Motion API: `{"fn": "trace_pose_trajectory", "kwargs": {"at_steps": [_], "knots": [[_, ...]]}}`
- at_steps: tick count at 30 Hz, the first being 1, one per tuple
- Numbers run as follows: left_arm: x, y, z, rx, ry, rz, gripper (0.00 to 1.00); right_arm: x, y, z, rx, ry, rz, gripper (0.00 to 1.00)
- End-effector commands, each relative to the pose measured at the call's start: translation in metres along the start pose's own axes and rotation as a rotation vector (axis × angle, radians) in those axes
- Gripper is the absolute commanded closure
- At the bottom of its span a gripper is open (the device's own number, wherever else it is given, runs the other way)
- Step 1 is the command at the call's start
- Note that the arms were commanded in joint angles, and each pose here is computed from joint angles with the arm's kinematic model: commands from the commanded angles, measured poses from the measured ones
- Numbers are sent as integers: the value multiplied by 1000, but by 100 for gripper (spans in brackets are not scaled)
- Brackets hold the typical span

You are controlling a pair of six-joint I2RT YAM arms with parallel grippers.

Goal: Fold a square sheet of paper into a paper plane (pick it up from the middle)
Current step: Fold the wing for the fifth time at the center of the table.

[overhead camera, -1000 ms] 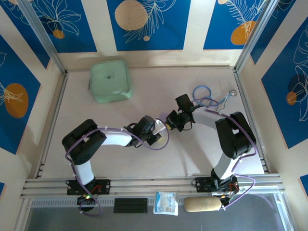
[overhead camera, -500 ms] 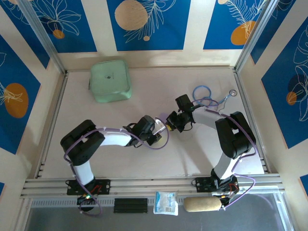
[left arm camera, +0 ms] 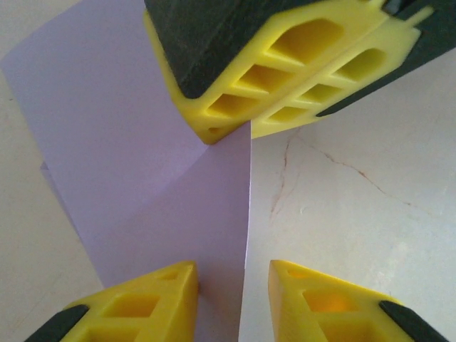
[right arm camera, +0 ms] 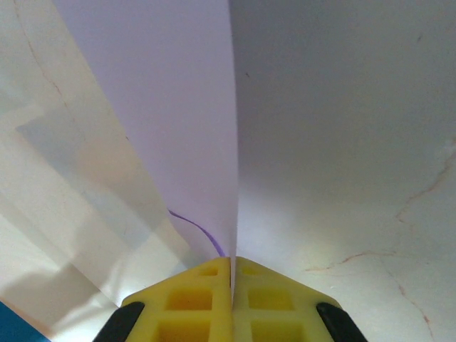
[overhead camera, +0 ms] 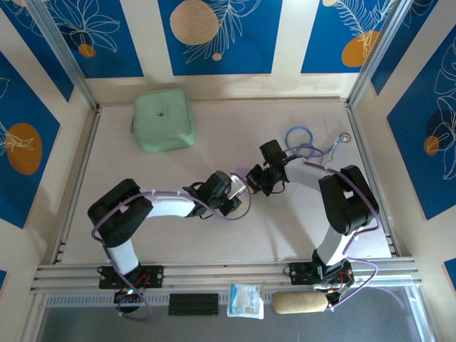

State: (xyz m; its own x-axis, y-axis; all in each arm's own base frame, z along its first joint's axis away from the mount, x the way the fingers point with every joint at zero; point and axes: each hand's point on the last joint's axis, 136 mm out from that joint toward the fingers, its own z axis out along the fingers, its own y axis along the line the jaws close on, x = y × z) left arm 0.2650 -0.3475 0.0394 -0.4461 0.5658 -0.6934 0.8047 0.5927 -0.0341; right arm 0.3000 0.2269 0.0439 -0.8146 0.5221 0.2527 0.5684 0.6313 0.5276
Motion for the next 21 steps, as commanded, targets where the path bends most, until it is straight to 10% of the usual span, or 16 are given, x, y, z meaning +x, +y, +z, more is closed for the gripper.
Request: {"fn": "trace_pose_trajectory", "kwargs": {"at_steps": [1, 12, 21], "knots": [[1, -1, 4, -11, 26, 0, 71, 6, -2, 3, 10, 36, 12, 95], [7, 1, 6, -25, 33, 6, 79, 7, -3, 4, 13, 48, 19, 93], [4, -3, 2, 12, 28, 0, 89, 2, -1, -7, 10, 14, -3, 68]]}}
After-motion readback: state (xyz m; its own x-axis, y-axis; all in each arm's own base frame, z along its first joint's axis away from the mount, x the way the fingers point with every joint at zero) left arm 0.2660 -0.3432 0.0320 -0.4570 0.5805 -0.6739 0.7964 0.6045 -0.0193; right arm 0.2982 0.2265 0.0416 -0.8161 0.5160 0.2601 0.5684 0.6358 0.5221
